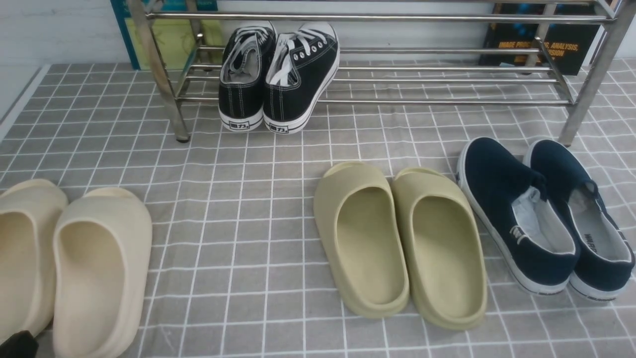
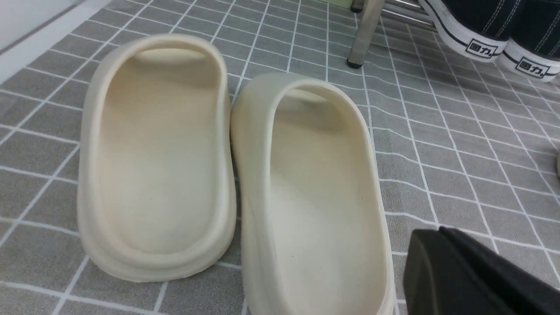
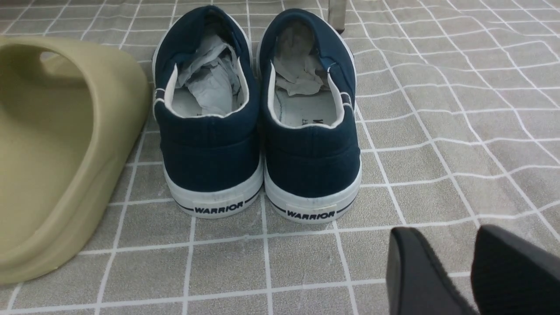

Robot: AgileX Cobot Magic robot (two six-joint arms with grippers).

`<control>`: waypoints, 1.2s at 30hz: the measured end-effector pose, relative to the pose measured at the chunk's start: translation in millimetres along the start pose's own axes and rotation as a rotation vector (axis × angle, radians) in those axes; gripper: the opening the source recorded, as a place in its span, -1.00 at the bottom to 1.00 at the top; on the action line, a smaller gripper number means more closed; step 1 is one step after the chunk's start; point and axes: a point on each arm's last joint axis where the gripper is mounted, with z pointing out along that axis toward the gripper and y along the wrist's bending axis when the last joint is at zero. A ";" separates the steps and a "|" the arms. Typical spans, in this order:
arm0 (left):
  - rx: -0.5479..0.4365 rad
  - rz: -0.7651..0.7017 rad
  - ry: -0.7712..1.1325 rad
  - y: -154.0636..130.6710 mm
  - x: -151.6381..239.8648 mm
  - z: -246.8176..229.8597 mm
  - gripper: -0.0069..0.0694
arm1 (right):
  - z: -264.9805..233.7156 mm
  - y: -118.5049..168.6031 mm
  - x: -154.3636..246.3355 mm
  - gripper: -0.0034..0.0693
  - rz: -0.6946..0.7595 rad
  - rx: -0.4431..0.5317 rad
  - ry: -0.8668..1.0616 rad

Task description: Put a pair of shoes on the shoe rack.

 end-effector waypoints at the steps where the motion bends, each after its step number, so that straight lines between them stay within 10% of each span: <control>1: 0.006 0.008 0.014 -0.2 1.3 0.1 -0.85 | 0.0 0.0 0.0 -0.25 0.000 0.000 0.000; 36: -0.014 0.010 0.059 1.6 5.8 0.0 -0.85 | 0.0 0.0 0.0 -0.25 -0.001 0.000 0.000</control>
